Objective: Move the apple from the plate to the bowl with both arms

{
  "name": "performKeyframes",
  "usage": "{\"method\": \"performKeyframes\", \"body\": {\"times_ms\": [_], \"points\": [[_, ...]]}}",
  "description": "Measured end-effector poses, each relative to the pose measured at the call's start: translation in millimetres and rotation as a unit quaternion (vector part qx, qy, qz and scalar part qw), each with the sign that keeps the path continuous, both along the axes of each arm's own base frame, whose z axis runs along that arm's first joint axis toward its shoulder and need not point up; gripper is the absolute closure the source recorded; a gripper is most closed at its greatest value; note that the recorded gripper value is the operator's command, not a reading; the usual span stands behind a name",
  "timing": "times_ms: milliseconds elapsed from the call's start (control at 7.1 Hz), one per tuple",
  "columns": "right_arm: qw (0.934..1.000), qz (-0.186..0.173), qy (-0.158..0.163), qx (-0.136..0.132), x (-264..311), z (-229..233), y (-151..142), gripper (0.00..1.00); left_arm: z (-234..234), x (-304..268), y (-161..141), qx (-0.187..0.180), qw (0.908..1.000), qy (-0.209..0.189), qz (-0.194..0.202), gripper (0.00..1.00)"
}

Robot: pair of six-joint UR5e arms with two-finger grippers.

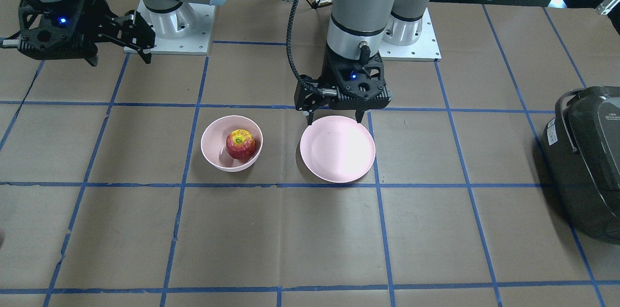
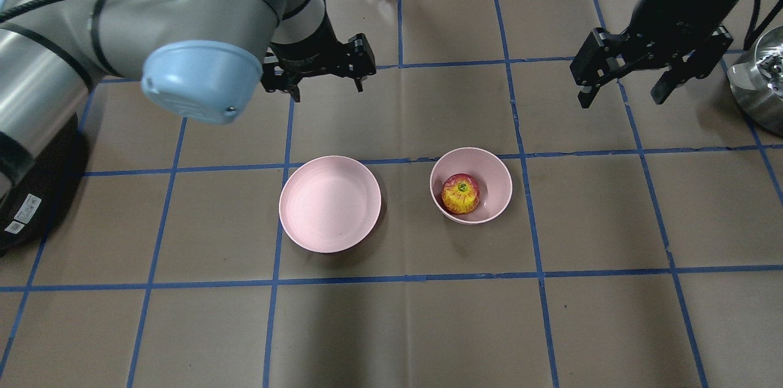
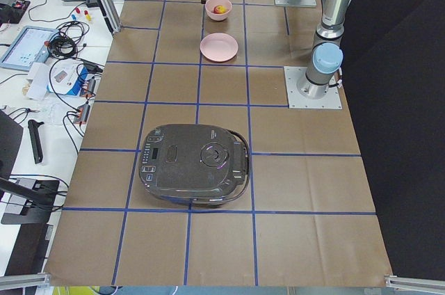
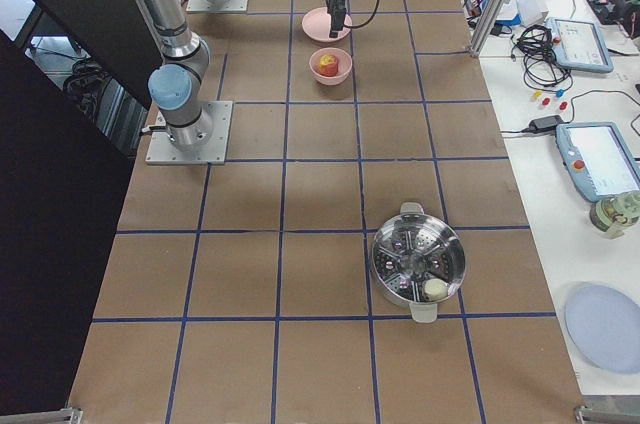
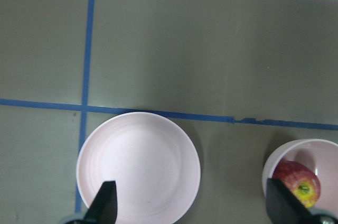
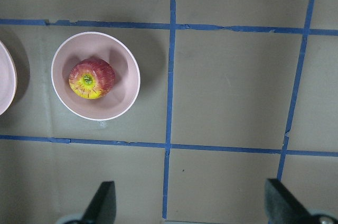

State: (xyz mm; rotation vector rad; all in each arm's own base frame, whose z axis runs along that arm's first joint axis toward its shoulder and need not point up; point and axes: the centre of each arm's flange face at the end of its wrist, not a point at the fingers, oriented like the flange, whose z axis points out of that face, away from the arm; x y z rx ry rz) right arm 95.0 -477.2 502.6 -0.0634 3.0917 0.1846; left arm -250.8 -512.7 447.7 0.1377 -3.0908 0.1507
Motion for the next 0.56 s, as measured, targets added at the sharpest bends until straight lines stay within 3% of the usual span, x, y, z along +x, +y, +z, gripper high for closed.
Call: {"method": "performKeyframes", "body": {"times_ms": [282,563], "points": [[0.9999,-0.013,0.005,0.0,22,0,5,0.01,38,48,11,0.062,0.998,-0.012,0.005,0.0],[0.9999,-0.011,0.01,-0.001,46,0,10,0.01,61,57,24,0.095,0.9953,-0.015,0.01,0.0]]}}
